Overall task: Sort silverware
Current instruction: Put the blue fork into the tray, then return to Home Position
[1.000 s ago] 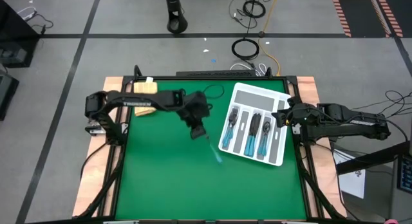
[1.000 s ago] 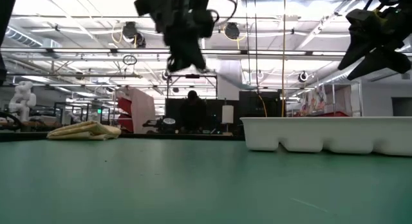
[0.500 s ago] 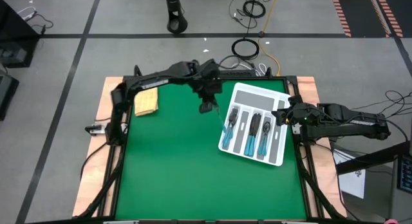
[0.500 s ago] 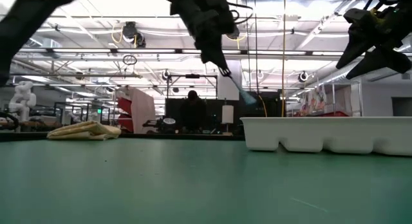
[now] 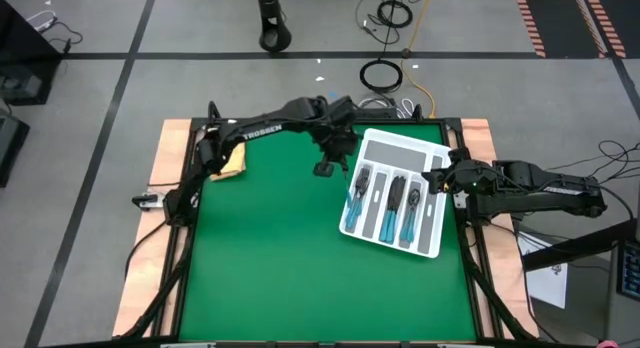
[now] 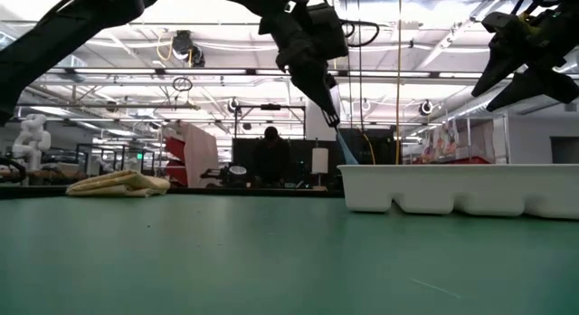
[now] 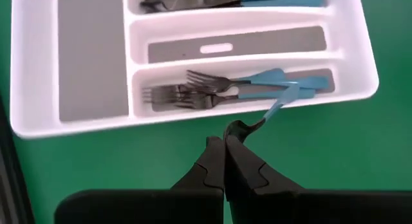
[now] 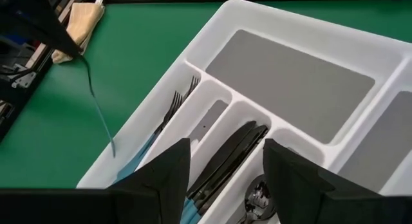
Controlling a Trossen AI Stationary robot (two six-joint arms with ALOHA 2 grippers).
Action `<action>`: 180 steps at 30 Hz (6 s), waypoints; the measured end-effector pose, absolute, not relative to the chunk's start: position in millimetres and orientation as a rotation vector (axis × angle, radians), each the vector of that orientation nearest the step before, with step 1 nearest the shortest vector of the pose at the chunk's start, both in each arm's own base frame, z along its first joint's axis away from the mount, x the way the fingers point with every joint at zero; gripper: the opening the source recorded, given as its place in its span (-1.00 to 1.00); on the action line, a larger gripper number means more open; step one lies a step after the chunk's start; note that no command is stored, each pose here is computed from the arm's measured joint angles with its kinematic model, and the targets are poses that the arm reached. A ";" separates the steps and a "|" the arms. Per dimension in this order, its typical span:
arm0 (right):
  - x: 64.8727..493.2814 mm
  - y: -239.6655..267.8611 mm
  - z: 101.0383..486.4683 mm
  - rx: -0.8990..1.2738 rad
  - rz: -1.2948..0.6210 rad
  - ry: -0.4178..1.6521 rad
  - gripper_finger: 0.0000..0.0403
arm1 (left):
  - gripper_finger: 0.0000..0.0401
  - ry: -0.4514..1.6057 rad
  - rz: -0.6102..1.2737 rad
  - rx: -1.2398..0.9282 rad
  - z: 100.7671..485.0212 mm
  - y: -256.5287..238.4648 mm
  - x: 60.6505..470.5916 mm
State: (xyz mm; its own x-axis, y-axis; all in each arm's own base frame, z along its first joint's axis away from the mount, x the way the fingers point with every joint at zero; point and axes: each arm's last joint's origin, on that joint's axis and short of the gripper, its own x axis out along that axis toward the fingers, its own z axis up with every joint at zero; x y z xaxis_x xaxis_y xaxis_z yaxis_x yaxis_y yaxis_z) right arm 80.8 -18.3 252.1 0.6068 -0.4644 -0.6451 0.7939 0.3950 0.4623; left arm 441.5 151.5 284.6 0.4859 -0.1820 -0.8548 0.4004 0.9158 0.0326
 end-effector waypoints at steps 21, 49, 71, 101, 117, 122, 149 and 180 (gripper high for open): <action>79.3 -19.4 251.4 0.793 -0.872 0.449 -0.09 | -1.00 0.862 -0.564 0.545 269.1 100.4 474.9; 80.0 -19.2 249.7 0.737 -0.859 0.500 -0.09 | -0.64 0.872 -0.481 0.695 255.0 106.1 488.3; 96.8 -15.9 295.8 0.433 -0.442 0.164 -0.09 | -0.55 0.548 0.160 0.447 424.9 110.5 426.2; 22.9 1.0 315.0 0.195 0.054 -0.293 -0.09 | -0.55 0.217 0.054 0.027 459.0 43.1 131.2; 69.2 0.0 257.4 0.151 0.140 -0.424 -0.09 | -0.55 -0.253 -0.097 -0.116 272.9 21.6 101.6; 81.2 -0.5 225.2 0.149 0.163 -0.494 -0.09 | -0.55 -0.297 -0.081 -0.162 242.3 19.1 95.5; 94.7 -0.5 186.2 0.154 0.159 -0.186 -0.09 | -0.55 -0.180 -0.062 -0.339 185.3 14.7 101.9; 96.5 -0.7 173.2 0.173 0.146 -0.050 -0.09 | -0.55 0.014 -0.027 -0.387 165.9 15.0 103.7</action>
State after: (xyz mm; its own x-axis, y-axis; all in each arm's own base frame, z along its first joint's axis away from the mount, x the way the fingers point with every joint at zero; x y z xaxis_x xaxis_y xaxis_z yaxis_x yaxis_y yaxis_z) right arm 96.5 -0.7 173.2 0.9881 0.1408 0.0624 -0.1495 0.9744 0.1678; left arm 103.7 15.0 165.9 0.9995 -0.0290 -0.0089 0.0235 0.9257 -0.3776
